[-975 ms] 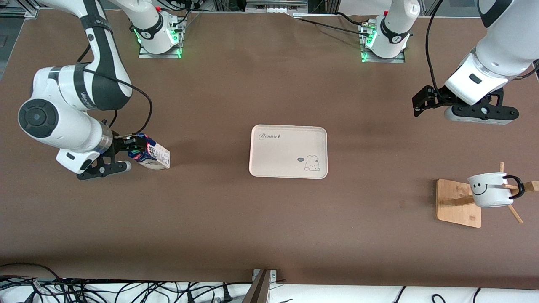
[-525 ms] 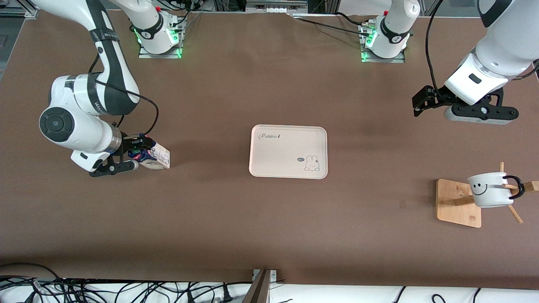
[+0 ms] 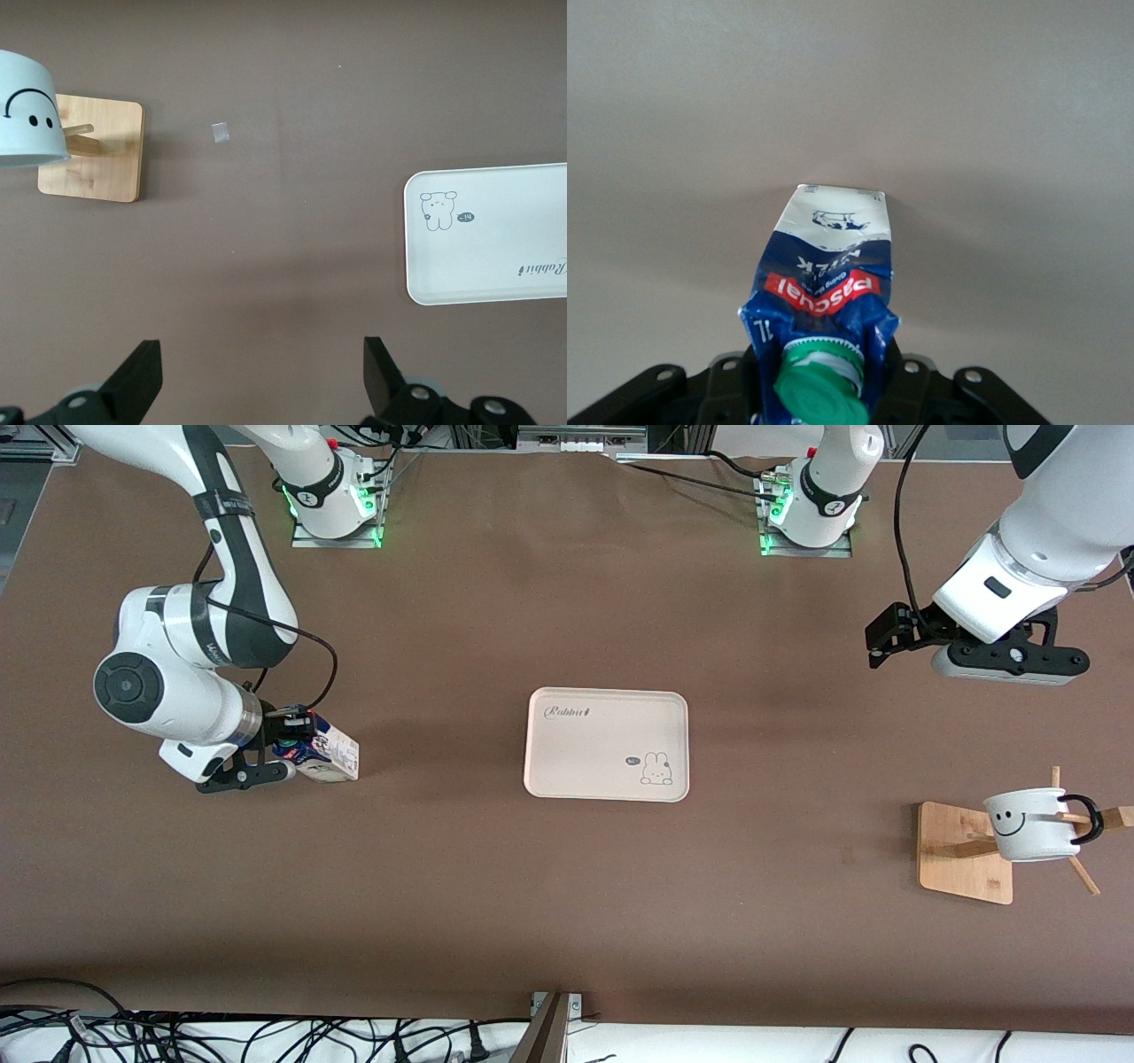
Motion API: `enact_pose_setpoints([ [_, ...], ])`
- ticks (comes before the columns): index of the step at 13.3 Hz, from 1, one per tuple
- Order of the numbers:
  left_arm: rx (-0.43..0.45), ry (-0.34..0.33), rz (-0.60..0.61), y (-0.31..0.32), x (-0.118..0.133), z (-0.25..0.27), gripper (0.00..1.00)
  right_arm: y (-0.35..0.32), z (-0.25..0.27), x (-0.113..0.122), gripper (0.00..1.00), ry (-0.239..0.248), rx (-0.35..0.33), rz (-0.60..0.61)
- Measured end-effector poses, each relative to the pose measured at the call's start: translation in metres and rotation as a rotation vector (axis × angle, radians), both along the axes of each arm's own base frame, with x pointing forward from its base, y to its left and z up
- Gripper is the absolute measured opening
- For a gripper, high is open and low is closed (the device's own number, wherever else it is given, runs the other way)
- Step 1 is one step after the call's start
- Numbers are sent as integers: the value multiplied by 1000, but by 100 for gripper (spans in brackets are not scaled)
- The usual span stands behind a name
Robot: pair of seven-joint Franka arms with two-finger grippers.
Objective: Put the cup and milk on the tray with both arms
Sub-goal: 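Close the right gripper on the milk carton, then carry the milk carton with the right gripper onto the white tray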
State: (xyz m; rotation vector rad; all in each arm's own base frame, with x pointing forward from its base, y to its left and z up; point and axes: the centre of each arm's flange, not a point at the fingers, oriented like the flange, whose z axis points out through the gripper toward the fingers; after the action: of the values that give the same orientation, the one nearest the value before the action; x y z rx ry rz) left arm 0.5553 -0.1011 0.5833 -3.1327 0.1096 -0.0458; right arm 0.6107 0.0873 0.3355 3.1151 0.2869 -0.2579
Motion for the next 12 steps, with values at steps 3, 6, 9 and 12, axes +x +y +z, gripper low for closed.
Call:
enact_pose_setpoints([
  [3, 1, 4, -2, -1, 0, -1, 100, 2, 8, 3, 45, -16, 6, -20],
  [6, 1, 8, -3, -2, 0, -2, 100, 40, 44, 9, 45, -25, 52, -109],
  [9, 1, 9, -4, -2, 0, -2, 100, 126, 83, 2, 45, -49, 124, -144],
  [12, 1, 9, -4, -3, 0, -2, 100, 232, 81, -22, 45, -47, 121, -174],
])
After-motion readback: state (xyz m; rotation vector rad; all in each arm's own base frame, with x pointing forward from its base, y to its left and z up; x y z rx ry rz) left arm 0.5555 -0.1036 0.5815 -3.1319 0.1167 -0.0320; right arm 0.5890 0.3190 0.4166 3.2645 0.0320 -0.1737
